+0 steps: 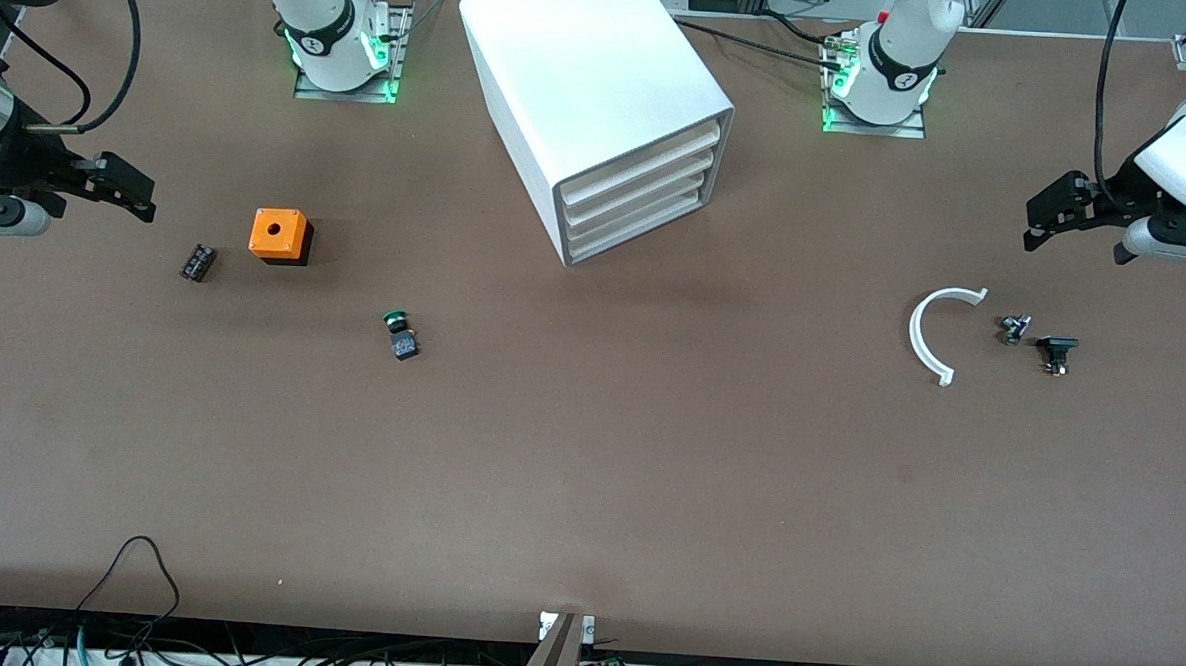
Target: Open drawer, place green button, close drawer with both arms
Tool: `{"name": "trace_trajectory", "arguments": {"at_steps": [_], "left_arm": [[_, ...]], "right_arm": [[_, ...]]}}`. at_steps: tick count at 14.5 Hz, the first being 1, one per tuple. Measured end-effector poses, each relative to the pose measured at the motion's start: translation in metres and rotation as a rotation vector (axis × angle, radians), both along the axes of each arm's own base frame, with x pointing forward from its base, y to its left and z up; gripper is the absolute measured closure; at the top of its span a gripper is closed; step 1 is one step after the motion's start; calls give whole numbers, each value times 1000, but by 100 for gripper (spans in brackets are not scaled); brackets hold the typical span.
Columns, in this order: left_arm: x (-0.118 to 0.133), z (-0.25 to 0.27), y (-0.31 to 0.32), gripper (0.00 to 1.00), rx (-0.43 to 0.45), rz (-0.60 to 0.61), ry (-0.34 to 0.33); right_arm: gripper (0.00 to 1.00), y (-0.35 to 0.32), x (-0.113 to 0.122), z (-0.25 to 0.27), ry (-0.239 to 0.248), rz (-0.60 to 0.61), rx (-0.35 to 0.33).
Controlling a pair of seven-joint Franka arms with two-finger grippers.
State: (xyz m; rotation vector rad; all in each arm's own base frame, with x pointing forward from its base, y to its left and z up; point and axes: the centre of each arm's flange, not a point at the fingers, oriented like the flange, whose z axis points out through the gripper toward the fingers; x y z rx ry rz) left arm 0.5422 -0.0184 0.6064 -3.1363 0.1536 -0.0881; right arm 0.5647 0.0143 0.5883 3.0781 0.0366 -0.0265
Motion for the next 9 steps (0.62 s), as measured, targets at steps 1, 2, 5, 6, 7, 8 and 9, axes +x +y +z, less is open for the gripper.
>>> {"name": "trace_trajectory", "arguments": {"at_steps": [1, 2, 5, 6, 7, 8, 9], "left_arm": [[0, 0, 0, 0, 0, 0, 0], [0, 0, 0, 0, 0, 0, 0], [0, 1, 1, 0, 0, 1, -2], [0, 1, 1, 0, 0, 1, -2], [0, 1, 1, 0, 0, 2, -3], [0, 1, 1, 0, 0, 2, -3], [1, 1, 2, 0, 0, 3, -3]], "right_arm": [[0, -1, 0, 0, 0, -1, 0], [0, -1, 0, 0, 0, -2, 0], [0, -2, 0, 0, 0, -2, 0], [0, -2, 0, 0, 0, -2, 0], [0, -2, 0, 0, 0, -2, 0], [0, -2, 0, 0, 0, -1, 0], [0, -2, 0, 0, 1, -1, 0]]}}
